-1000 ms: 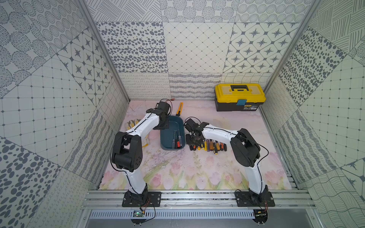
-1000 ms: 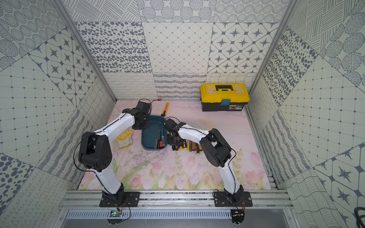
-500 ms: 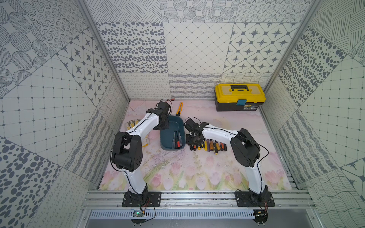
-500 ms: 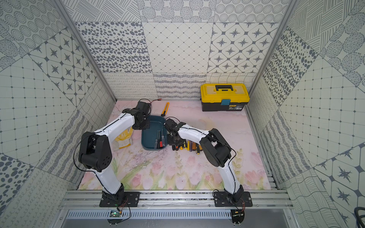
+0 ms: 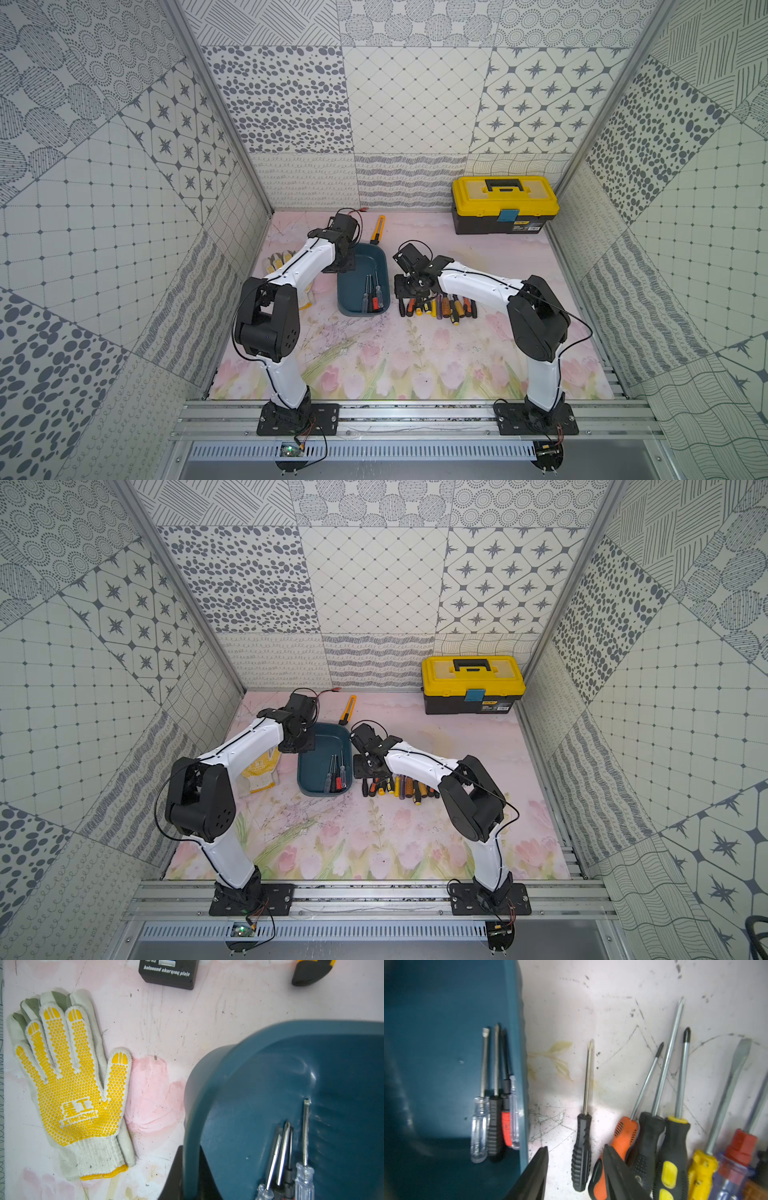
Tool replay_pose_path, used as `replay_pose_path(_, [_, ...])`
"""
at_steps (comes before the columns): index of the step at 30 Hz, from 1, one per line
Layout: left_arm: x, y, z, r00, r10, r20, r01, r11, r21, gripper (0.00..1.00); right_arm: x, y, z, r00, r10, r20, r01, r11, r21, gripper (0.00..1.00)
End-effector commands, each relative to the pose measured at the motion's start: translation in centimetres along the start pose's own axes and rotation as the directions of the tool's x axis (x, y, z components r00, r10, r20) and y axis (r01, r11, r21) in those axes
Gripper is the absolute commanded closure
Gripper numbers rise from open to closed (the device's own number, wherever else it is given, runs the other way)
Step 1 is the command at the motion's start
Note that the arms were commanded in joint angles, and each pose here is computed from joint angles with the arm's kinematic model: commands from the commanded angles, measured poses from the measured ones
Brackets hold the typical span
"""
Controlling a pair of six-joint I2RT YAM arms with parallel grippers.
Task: Take out the screwdriver from the storage box
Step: Place the screwdriver at the center of the board.
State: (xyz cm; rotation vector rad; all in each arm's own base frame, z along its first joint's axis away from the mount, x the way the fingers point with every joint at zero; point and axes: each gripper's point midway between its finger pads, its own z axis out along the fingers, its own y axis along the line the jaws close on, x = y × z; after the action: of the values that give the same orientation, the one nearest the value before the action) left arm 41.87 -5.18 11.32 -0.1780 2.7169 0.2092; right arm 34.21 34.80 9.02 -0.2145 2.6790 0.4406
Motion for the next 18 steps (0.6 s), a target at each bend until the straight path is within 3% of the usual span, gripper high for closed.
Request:
replay_pose_path(1, [-0.4, 1.1, -1.1, 1.000, -0.015, 0.013, 0.015, 1.000, -0.020, 1.00, -1.5, 1.8, -1.2, 0.997, -0.031, 0.064, 0.036, 0.997, -0.072, 0.54])
replay_pose_path(11, [-0.9, 2.6, -1.4, 0.998, -0.059, 0.021, 0.059, 0.997, -0.039, 1.00, 0.1, 3.2, 1.6, 0.999, -0.030, -0.016, 0.028, 0.993, -0.112, 0.93])
replay_pose_path(18, [-0.8, 2.2, -1.3, 0.998, -0.066, 0.011, 0.066, 0.998, -0.007, 1.00, 1.8, 3.2, 4.4, 0.995, -0.001, -0.095, -0.009, 0.994, -0.113, 1.00])
